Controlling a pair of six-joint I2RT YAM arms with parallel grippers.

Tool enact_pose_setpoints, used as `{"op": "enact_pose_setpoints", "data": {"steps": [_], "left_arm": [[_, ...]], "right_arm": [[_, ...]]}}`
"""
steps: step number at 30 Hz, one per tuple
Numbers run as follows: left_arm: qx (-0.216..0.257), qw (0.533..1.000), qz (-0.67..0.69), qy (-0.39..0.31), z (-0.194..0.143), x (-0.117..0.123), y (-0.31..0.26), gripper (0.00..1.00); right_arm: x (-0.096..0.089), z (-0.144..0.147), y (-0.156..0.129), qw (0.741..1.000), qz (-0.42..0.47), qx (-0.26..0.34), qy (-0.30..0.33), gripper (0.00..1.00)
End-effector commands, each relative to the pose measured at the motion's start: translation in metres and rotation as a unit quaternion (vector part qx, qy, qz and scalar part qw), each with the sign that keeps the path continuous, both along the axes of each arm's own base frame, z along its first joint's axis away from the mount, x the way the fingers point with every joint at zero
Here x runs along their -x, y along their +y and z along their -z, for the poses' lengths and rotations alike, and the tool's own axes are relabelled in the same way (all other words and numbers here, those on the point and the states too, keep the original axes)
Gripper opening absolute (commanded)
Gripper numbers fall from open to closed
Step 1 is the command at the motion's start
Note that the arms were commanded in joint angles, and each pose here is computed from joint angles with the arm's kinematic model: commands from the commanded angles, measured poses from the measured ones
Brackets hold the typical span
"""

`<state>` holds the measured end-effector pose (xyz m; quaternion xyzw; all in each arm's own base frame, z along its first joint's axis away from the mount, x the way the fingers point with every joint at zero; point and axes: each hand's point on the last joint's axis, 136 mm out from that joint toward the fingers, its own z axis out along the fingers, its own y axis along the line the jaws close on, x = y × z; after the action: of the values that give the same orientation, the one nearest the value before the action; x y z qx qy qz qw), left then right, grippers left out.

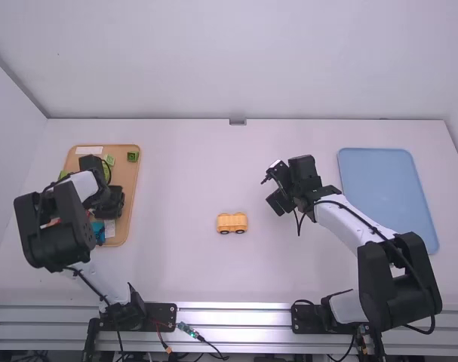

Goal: Assemble lego blocks to make yellow taxi

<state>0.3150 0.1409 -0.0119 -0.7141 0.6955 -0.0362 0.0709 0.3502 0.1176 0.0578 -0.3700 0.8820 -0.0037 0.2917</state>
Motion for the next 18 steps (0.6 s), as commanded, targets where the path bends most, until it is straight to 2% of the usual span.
{"op": "enact_pose_setpoints", "data": {"steps": [1,7,12,18], "left_arm": [[0.005,0.999,0.024,-0.023,-0.013,-0.002,-0.002,0.02],[0.001,0.996,0.071,-0.057,-0.035,-0.01,-0.009,0.02],[0.007,0.99,0.112,-0.086,-0.053,-0.015,-0.017,0.02],[0.016,0.96,0.229,-0.158,-0.087,-0.03,-0.047,0.02]], "right_arm": [[0.003,0.006,-0.001,1.0,0.002,0.002,0.008,0.99],[0.003,0.005,0.0,1.0,0.001,0.0,0.008,0.99],[0.005,0.003,0.013,0.999,-0.022,-0.034,0.011,0.99],[-0.007,-0.017,0.04,0.992,-0.022,-0.126,-0.01,0.99]]}}
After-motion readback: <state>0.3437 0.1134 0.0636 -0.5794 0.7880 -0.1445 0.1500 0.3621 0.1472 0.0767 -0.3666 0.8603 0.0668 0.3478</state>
